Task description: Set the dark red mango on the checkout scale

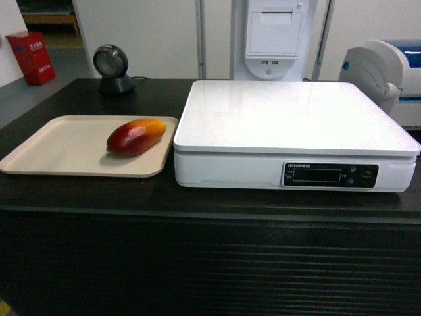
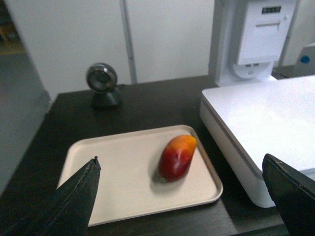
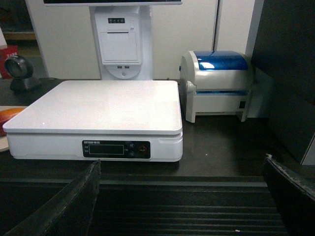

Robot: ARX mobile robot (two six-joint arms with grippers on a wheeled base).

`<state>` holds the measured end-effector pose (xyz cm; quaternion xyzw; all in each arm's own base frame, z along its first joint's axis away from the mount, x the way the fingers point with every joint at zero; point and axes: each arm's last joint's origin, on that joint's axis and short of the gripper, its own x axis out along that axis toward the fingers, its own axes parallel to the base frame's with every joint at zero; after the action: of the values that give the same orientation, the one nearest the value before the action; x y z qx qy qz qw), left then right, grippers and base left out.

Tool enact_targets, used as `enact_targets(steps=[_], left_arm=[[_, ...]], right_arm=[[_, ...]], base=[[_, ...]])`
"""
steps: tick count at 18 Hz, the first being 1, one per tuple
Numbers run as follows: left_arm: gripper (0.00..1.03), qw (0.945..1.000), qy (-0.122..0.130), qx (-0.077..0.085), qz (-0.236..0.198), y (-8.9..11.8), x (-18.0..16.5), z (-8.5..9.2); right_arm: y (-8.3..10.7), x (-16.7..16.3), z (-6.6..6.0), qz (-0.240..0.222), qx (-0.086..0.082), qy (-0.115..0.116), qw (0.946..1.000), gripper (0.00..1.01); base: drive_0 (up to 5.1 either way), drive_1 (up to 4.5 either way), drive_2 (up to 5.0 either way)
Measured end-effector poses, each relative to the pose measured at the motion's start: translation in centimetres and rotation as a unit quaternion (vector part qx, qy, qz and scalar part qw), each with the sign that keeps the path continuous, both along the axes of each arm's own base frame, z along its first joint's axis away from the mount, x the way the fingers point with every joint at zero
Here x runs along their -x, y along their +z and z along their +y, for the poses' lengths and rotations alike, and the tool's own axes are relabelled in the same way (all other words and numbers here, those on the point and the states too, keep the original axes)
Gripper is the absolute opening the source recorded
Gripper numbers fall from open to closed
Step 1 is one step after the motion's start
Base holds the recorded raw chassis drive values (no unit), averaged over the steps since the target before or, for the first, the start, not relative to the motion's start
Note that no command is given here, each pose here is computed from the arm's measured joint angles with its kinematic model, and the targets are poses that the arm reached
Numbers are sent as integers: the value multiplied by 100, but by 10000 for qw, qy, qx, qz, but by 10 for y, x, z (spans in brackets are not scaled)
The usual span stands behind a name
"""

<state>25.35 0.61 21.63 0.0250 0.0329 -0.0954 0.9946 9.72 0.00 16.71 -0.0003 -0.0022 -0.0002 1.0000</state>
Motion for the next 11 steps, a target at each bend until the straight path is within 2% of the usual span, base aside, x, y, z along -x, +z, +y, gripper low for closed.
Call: enact_targets(steps=[1,2,5,7,11], left_arm=[[98,9971,-462,73,598,-16,-52,-4],[98,9892,-865,141,1175,-35,-104,-10],[98,9806,-1010,135,1676,-57,-141,-12],[98,9759,-1158,198,1839,-67,-158,-12],[98,9712,-1282,289,1987,-78,-189,-13]], right_arm=[[0,0,0,0,0,0,10000,98],[0,0,0,2,0,0,10000,98],[0,0,0,0,0,0,10000,98],[0,0,0,-2,0,0,10000,98],[0,0,0,0,0,0,10000,98]], base=[[0,0,0],[0,0,0],[0,0,0],[0,0,0],[0,0,0]])
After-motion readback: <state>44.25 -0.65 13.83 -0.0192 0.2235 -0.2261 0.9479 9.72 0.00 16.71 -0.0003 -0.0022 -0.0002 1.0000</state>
